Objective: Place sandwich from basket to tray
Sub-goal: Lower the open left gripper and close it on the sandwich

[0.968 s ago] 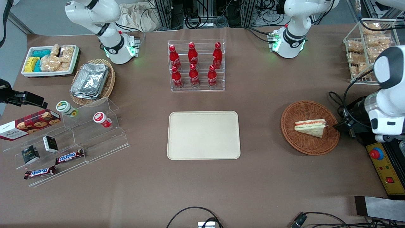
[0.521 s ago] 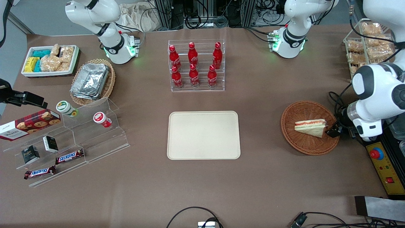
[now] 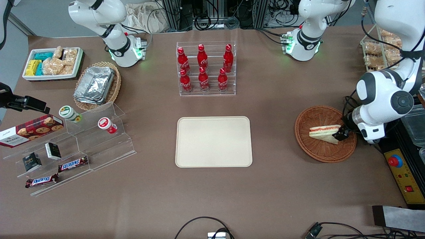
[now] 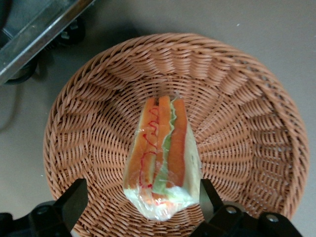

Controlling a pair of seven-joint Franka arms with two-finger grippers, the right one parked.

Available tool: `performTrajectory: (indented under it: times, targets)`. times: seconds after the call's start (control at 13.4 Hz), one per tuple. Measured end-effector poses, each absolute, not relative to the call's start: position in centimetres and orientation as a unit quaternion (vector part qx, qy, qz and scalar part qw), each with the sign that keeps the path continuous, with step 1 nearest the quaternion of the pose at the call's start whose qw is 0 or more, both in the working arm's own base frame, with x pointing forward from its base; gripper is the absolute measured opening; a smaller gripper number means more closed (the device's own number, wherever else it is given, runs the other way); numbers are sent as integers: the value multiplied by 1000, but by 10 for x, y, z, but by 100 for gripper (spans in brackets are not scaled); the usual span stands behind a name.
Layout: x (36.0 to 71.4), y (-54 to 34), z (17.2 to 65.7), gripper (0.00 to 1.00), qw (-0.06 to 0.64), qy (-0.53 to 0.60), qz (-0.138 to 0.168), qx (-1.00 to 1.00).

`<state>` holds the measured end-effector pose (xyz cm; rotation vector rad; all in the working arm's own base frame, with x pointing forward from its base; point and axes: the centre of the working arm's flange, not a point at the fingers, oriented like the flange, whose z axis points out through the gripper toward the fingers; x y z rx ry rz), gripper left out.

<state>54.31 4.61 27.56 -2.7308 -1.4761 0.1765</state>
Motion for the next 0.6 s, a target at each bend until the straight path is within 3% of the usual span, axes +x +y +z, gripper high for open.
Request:
performTrajectory:
  times: [0.3,0.37,0.6]
  targets:
    - [542,48,257,100,14,-479,60,-876]
    - [542,48,253,93,13,-479,61,-876]
    - [546,48,246,59,7,-479,52,-876]
